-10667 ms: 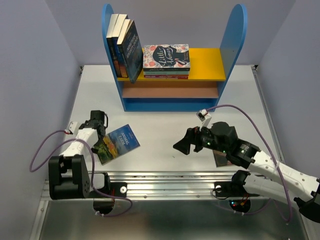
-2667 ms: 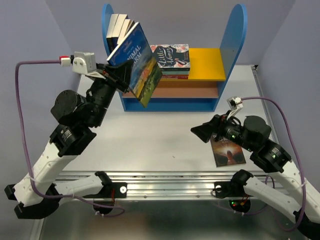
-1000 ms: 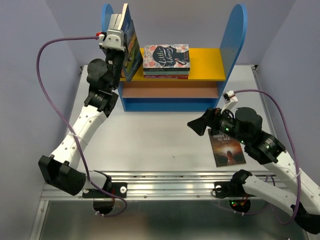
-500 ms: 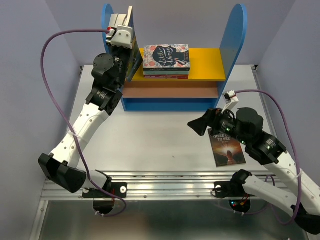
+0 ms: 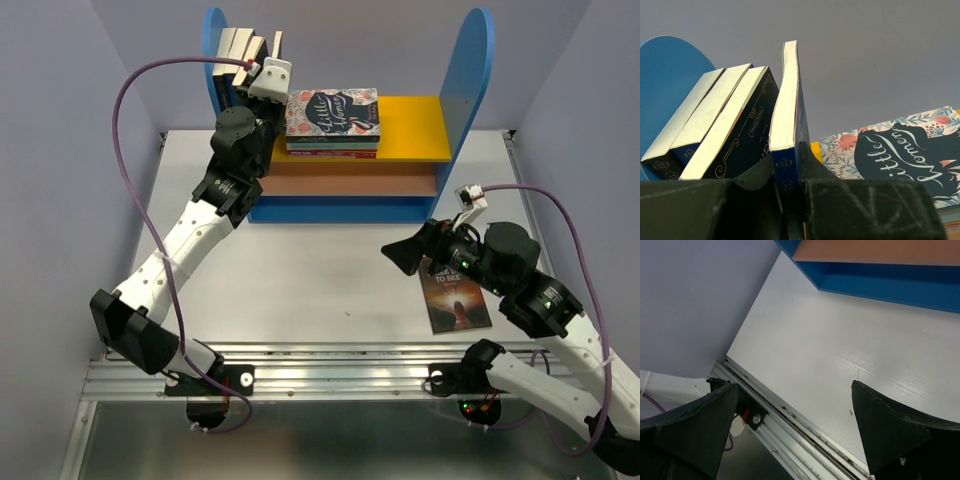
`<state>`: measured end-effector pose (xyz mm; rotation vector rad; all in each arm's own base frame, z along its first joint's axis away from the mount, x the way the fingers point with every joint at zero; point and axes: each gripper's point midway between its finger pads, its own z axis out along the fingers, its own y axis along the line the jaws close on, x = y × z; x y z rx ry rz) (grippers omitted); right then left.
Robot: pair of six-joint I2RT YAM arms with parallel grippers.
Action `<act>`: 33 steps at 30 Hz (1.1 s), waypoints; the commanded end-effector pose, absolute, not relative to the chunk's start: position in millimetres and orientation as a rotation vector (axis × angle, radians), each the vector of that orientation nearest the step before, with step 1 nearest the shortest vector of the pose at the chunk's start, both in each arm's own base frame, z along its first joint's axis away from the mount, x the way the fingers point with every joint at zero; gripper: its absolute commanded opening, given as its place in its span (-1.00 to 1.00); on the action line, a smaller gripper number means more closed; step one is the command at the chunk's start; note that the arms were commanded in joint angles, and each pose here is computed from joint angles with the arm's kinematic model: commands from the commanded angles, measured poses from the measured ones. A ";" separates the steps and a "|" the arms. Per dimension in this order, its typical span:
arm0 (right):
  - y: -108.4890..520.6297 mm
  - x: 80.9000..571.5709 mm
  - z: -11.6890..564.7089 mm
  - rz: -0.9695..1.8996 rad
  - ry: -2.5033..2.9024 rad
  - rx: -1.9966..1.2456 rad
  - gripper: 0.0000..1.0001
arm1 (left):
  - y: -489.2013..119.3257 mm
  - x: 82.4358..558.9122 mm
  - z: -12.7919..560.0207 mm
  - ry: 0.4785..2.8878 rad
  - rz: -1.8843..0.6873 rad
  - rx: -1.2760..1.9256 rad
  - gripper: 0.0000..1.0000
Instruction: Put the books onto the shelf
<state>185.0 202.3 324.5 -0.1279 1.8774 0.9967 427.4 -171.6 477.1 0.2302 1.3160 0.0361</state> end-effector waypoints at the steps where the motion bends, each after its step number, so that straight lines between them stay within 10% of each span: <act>1: 197.8 185.7 331.9 0.980 1.841 -0.126 1.00 | -154.8 409.3 524.0 1.168 0.028 0.133 -1.00; 18: 200.1 187.6 324.7 0.977 1.868 -0.120 1.00 | -134.3 434.0 490.2 1.213 0.042 0.015 -0.99; 24: 203.9 186.9 316.8 0.981 1.895 -0.139 1.00 | -130.4 439.8 478.5 1.264 0.086 0.002 0.00; 33: 209.3 187.9 311.5 0.997 1.916 -0.144 1.00 | -130.5 429.1 491.4 1.249 0.030 -0.009 0.06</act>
